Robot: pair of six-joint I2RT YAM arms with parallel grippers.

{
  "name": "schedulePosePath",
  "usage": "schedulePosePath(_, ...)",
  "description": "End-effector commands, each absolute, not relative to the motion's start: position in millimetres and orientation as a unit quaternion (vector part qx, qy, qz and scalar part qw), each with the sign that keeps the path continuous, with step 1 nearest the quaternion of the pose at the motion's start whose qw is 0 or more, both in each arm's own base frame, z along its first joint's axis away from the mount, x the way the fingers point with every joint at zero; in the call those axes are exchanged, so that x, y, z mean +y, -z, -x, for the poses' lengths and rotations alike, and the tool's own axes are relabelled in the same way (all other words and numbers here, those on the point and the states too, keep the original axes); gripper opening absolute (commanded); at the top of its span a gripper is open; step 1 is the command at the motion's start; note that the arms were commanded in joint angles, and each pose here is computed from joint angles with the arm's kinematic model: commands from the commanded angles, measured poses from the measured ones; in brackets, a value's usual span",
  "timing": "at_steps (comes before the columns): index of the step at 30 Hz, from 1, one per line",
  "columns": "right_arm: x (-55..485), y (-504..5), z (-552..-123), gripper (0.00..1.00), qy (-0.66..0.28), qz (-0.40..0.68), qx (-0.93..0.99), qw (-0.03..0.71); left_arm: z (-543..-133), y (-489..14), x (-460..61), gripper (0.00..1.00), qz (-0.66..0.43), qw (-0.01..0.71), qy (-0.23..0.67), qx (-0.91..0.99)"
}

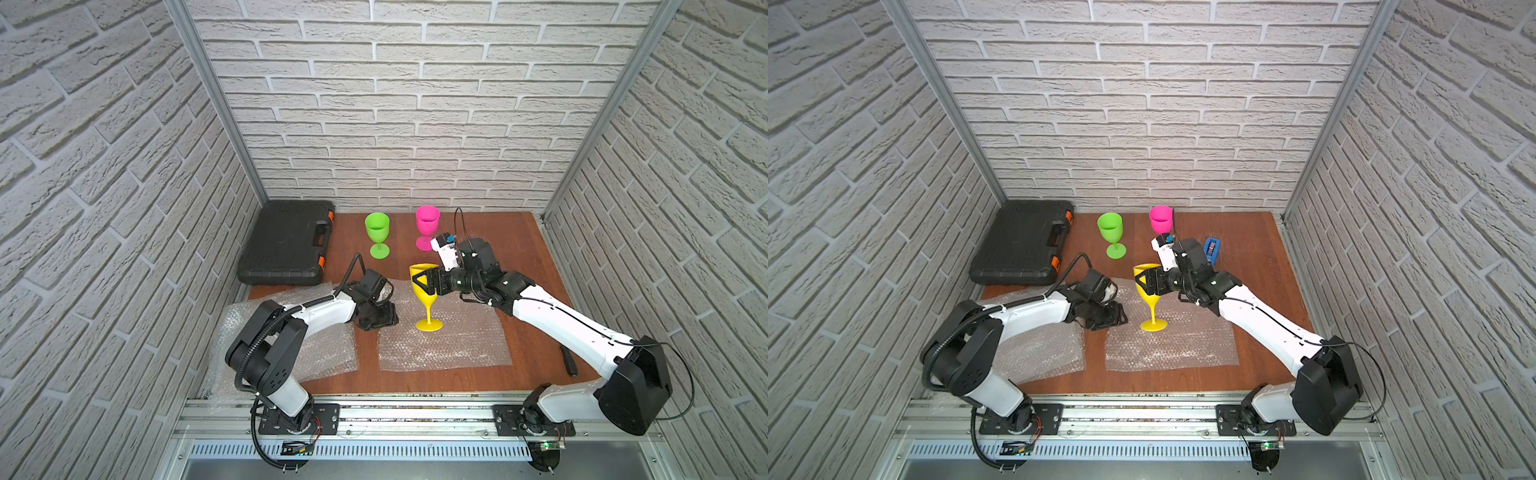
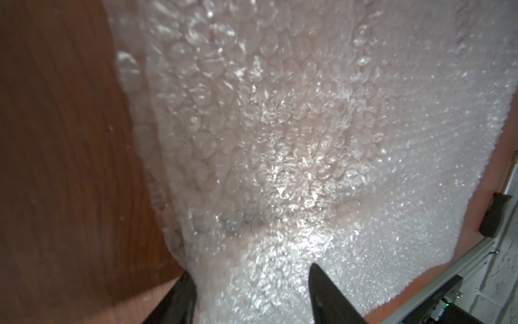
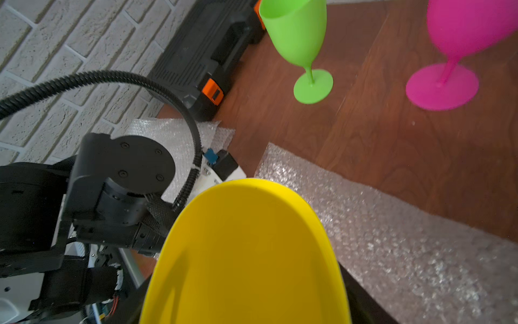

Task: Wrap wine glasses in bubble wrap
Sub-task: Place the wine glass on the bubble wrap.

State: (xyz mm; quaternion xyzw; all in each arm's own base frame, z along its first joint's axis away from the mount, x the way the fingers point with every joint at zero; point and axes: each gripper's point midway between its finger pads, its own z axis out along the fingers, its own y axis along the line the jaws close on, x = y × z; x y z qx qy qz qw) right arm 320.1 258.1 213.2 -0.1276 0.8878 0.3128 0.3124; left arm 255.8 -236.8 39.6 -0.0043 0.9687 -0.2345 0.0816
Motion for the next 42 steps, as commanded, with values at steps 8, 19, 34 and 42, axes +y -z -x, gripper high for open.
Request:
schedulePosePath(8, 293.4, -158.9, -283.3, 0.68, -0.339, 0.048, 0.933, 0.106, -249.5, -44.0, -189.8, 0.62, 0.052, 0.097, 0.216, 0.970)
schedulePosePath(19, 312.2, -97.1, -294.1, 0.66, -0.287, -0.009, 0.958, 0.024, -244.4, -23.2, -205.6, 0.43, 0.047, 0.069, 0.269, 0.960)
schedulePosePath(34, 307.6, -65.1, -308.4, 0.74, -0.232, -0.016, 0.972, 0.022, -244.6, -8.9, -211.7, 0.16, 0.042, 0.051, 0.279, 0.958)
schedulePosePath(42, 313.6, -103.5, -312.9, 0.89, -0.263, -0.008, 0.963, 0.049, -250.9, -19.4, -211.4, 0.06, 0.042, 0.067, 0.284, 0.956)
